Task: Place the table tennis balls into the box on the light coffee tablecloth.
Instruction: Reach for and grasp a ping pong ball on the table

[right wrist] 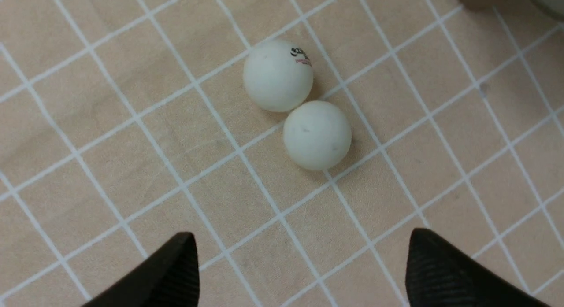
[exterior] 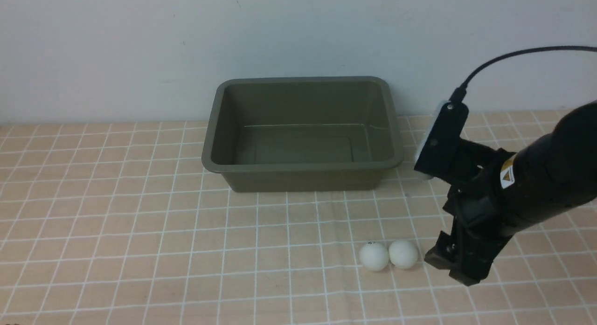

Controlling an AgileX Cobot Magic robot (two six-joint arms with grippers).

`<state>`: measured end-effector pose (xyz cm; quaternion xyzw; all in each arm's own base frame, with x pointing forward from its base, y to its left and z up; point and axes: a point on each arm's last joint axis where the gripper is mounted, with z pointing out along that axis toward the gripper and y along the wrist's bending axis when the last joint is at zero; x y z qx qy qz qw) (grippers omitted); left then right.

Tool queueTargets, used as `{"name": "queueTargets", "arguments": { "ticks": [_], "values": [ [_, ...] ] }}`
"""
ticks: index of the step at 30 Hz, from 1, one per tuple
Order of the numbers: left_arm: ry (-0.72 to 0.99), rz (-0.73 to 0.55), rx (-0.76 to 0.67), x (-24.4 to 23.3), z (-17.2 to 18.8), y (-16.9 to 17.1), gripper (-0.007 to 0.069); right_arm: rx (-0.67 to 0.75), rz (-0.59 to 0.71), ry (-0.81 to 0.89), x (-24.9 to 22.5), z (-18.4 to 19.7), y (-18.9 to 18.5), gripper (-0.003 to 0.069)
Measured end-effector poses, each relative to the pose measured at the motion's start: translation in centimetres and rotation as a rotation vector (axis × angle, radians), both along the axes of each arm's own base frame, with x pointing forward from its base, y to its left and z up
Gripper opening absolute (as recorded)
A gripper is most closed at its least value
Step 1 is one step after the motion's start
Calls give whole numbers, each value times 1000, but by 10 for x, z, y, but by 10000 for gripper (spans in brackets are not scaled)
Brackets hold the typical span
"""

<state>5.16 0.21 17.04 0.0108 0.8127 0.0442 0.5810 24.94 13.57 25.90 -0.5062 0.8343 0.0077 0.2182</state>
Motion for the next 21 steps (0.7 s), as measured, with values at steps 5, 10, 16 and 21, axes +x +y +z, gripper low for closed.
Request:
{"name": "queueTargets", "arguments": {
  "ticks": [5, 10, 16, 21],
  "values": [
    [0, 0, 0, 0, 0, 0, -69, -71, 158, -10, 8, -13, 5, 572],
    [0, 0, 0, 0, 0, 0, -69, -117, 257, -10, 15, -28, 8, 572],
    [0, 0, 0, 0, 0, 0, -69, -156, 378, -37, 21, -38, 12, 572],
    [0, 0, 0, 0, 0, 0, -69, -166, 440, -49, 25, -46, 15, 572]
  ]
}}
